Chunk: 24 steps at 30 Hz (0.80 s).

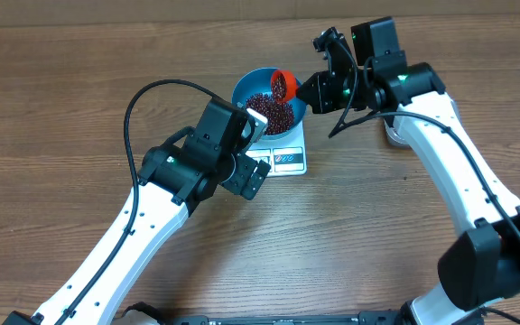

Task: Scoop item into bowl and weigh 150g on scale

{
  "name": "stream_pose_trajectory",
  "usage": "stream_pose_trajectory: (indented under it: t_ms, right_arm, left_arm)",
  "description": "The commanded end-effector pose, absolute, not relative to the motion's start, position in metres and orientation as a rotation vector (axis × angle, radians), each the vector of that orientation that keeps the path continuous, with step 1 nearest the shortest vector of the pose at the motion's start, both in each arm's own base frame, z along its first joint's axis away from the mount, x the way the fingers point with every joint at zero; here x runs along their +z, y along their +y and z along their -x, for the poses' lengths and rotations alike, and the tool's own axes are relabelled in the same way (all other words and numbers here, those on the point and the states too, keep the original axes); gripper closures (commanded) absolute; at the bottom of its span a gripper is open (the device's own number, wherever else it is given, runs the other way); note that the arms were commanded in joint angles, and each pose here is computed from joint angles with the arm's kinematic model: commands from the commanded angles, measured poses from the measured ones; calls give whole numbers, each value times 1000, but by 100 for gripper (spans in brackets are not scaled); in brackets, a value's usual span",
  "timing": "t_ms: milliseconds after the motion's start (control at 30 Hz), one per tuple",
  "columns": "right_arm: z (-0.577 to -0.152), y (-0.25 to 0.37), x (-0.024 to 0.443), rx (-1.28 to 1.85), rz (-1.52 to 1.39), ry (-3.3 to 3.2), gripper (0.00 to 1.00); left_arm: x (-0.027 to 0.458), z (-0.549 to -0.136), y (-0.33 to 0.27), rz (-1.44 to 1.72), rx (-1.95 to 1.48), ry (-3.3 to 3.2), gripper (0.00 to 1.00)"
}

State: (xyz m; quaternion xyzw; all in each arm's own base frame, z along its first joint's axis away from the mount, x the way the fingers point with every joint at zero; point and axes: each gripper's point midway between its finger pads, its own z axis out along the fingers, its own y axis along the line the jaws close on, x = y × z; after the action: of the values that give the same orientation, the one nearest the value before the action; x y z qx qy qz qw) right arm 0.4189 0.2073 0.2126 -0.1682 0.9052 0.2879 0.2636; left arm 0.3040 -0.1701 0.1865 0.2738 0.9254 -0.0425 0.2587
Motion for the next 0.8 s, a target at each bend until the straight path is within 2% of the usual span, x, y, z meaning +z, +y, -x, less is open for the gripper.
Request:
stream_pose_trajectory:
  t_ms: [0,267,767]
  right_arm:
    - [-420,205,252,728,519,2331,96]
    - [-418,200,238,574,518,2389,96]
    - [-416,203,238,574,540,2386,96]
  left_arm:
    - [196,-303,-171,-755,-128,2477,0]
    - [196,-303,-171,-756,-127,2476,0]
    - [196,-303,-171,-756,-127,2476,1]
